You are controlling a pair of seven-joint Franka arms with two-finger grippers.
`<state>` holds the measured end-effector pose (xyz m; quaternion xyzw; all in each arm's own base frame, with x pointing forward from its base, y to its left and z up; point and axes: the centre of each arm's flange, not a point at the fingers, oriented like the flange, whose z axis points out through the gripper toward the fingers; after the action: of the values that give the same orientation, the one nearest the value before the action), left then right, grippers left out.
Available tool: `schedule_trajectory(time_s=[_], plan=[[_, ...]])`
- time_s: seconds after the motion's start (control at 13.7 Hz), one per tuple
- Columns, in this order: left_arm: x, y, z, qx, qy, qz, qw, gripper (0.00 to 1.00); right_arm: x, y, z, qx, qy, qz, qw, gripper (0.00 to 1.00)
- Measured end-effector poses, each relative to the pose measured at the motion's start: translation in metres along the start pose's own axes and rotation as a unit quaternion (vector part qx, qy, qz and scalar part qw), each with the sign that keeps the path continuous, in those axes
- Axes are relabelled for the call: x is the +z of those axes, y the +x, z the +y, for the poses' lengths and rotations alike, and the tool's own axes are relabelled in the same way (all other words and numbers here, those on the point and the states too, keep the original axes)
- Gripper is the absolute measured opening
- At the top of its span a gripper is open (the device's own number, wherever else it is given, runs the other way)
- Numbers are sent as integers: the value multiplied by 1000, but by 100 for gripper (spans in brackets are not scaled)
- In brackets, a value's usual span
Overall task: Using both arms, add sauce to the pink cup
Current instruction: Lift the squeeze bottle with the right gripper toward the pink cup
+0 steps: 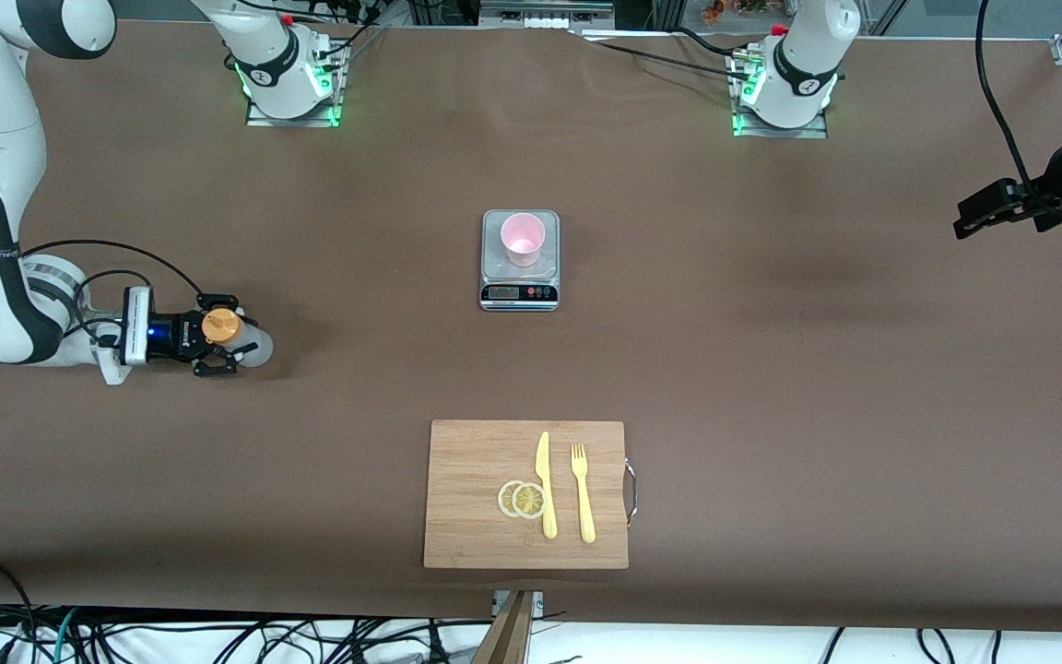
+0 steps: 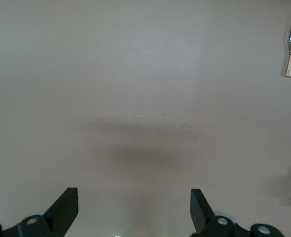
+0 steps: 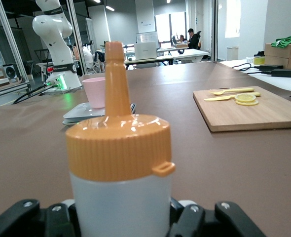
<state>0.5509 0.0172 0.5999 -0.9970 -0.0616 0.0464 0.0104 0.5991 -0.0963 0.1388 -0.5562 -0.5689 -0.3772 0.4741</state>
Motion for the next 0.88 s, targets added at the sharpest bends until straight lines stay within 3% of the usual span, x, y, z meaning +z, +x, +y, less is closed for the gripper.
schedule_trajectory(time_s=[0.29, 0.51, 0.88], plan=[[0, 0, 0, 0, 0, 0, 1000, 100, 15, 38, 34, -30, 17, -41, 999, 27], [0, 0, 1, 0, 0, 0, 1000, 100, 37, 78, 55, 18, 30, -88, 995, 27], [1, 1, 1, 0, 0, -1, 1000, 100, 97, 178, 86, 16, 58, -207, 977, 22]])
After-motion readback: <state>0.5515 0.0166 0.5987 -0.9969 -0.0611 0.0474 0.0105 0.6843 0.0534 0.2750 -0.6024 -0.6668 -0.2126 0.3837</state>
